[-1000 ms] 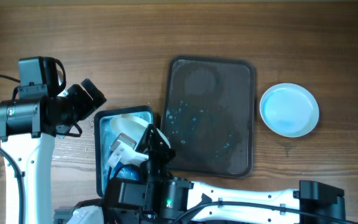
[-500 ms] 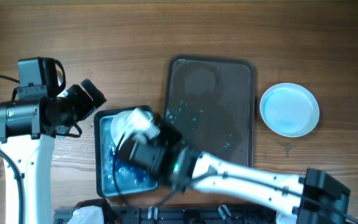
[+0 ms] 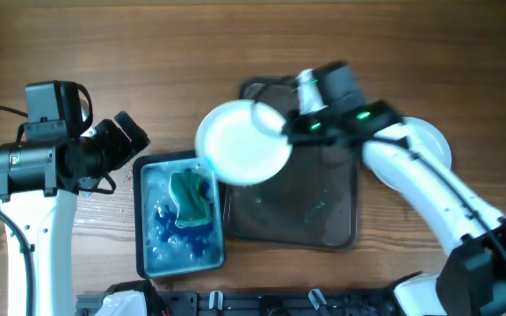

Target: Clean dirty plates on tray and stack at the side

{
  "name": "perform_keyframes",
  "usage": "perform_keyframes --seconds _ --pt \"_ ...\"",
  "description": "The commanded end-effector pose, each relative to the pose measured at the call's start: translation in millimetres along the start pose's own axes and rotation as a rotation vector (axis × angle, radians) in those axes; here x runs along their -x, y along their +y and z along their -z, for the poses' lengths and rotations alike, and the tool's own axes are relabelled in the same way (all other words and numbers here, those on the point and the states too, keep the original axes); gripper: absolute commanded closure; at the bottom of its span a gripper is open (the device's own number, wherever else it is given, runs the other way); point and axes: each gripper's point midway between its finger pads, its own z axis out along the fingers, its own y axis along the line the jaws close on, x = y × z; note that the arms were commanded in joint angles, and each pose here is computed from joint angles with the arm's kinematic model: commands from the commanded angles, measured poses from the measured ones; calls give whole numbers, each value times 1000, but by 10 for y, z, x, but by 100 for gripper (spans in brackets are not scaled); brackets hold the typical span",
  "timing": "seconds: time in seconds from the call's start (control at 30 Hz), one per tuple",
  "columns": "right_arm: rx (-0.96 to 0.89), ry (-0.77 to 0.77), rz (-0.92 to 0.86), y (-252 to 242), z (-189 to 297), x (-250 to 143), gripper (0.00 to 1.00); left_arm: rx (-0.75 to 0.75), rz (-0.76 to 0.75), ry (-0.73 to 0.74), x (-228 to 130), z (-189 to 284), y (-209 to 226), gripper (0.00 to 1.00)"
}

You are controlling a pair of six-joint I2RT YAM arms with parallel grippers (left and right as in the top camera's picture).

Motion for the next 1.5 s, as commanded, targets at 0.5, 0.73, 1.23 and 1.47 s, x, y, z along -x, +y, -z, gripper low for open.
perform_keyframes --seconds 0.5,0.73,1.23,1.47 --pt "-497 -98 -816 -2959 1189 -734 96 6 -4 -27 55 49 14 0" --pt "-509 -80 -841 -2976 1151 -927 61 6 -4 -27 55 49 14 0" --pt "-247 -523 -204 -972 2216 -292 76 6 -4 -27 55 49 14 0" --pt "-213 -311 -229 -1123 1447 -571 96 6 -4 -27 55 49 13 0"
